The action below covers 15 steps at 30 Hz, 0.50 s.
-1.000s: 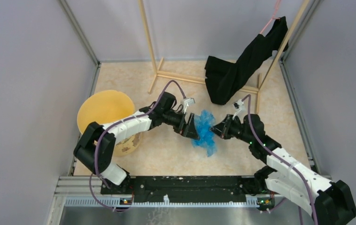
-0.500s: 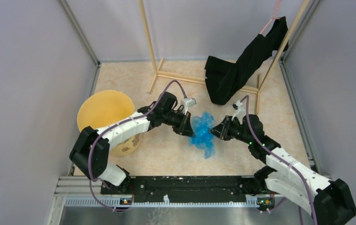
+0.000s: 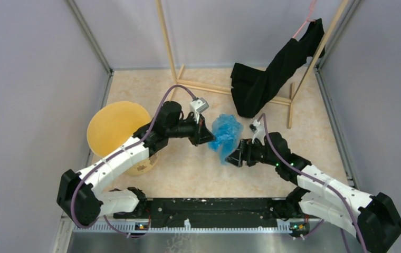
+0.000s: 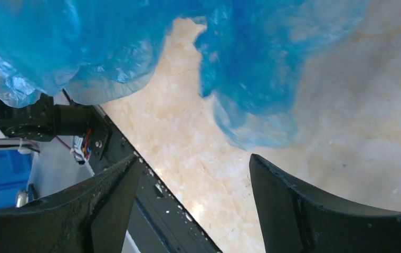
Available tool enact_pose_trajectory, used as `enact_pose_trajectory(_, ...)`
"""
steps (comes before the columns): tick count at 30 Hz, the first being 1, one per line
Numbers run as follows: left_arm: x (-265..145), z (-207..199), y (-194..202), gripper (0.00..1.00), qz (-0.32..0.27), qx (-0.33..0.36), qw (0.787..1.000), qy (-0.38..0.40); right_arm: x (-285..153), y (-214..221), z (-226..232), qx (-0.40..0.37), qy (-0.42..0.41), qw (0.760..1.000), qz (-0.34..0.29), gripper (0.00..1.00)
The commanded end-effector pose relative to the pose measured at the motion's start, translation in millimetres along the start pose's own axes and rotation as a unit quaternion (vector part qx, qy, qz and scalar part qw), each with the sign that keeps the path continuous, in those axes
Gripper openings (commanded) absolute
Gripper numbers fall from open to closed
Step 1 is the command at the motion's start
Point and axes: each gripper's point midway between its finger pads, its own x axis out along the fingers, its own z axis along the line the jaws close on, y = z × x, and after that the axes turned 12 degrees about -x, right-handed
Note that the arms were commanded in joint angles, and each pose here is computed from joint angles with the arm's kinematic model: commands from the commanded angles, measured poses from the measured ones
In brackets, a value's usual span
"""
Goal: Put the trash bags into the trash bin
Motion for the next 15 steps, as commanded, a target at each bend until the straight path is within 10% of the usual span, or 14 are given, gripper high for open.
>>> enact_pose_trajectory(1, -0.1, -12.3, -4.0, 0.0, -0.007, 0.021, 0.999, 0.033, 9.3, -18.2, 19.1, 0.013, -0.048, 0.997, -0.061, 0.76)
enact_pose_trajectory(12, -26.2, -61.1, -14.8, 0.0, -0.054, 0.075, 0.987, 0.132, 13.5, -38.2, -24.6, 0.04, 0.059, 0.986, -0.149, 0.78)
enact_pose_trajectory(15, -33.1, -74.5, -13.8, 0.0, -0.052, 0.084, 0.982, 0.162, 7.8, -64.7, -4.1, 0.026, 0.005, 0.976, -0.215, 0.6)
